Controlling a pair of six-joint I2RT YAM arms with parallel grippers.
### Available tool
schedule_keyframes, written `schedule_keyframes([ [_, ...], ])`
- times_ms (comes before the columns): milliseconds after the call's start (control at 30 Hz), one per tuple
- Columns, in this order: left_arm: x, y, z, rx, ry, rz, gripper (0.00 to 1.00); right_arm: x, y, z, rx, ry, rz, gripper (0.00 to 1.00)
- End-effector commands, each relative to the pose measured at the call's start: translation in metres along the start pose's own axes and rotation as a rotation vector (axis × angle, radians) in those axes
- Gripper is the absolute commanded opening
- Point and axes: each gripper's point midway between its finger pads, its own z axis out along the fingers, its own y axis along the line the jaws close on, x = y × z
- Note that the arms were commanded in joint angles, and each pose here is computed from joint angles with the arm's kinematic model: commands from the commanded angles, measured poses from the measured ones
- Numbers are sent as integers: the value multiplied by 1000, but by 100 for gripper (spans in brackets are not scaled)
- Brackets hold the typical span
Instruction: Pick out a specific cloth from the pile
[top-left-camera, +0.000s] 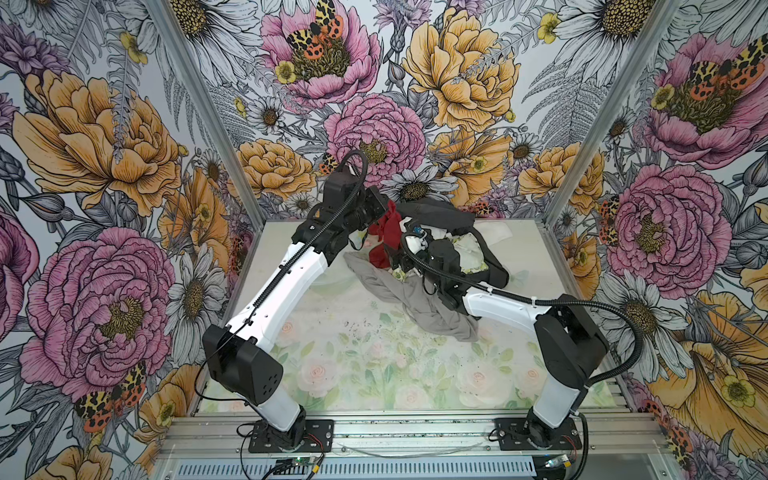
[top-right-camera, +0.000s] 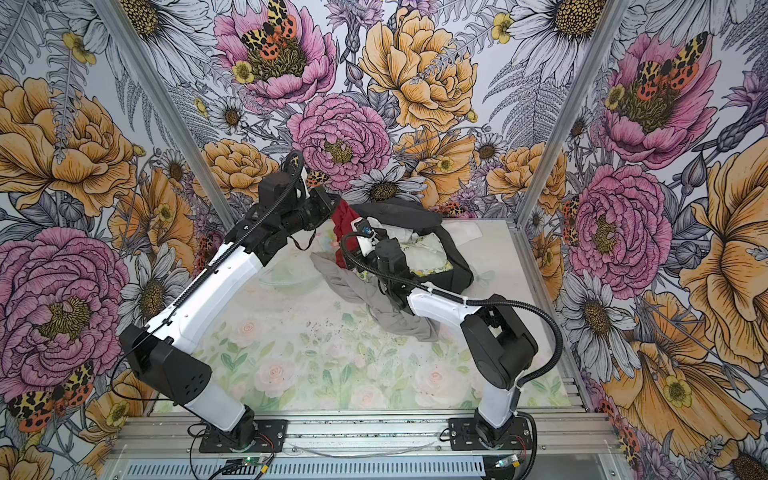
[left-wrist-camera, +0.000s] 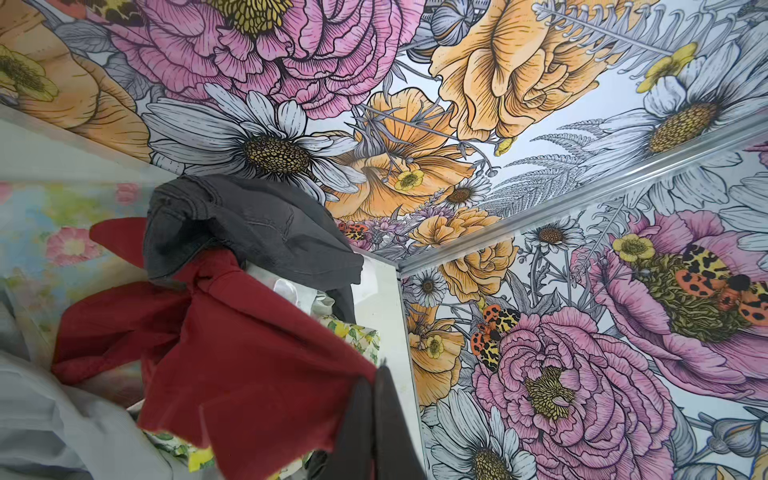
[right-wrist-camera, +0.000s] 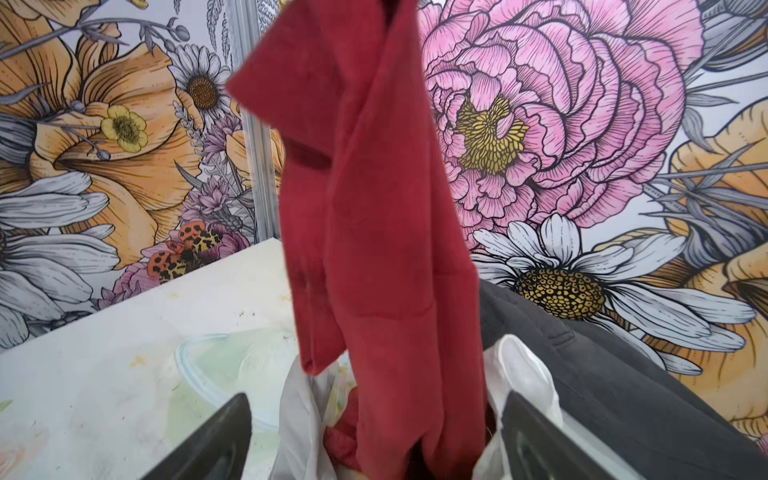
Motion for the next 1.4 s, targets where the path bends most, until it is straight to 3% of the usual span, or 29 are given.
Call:
schedule_keyframes([
  [0,-15,-33,-23,119,-51,38,0,-25,-10,18,19,-96,75,93],
  [67,-13,-32,-25,122,-49,34,0,-24,-16,27,28,-114,109,87],
  [133,-13,-30,-28,119,-51,32,0,-24,-22,36,36,-130,146,73],
  [267,-10,-20,-29,105,-44,25,0,-30,-28,42,19,-173,199,22],
  [300,-11,-15,-30,95,-49,24,0,-33,-28,41,16,-178,198,5],
  [333,-11,-10,-30,87,-52,23,0,-36,-27,41,15,-184,195,0],
  [633,-13,38,-31,36,-94,35,0,-78,-50,30,52,-244,269,0],
  [700,-11,50,-31,28,-99,31,9,-92,-58,30,67,-255,305,0],
  [800,-9,61,-31,37,-103,26,36,-112,-68,27,81,-292,366,0],
  [900,-7,62,-35,64,-115,40,55,-129,-71,26,80,-314,392,0],
  [1033,-1,62,-37,67,-111,122,76,-151,-73,20,66,-351,415,0],
  [1367,49,89,-10,31,-3,316,80,-222,-76,-8,39,-441,462,0],
])
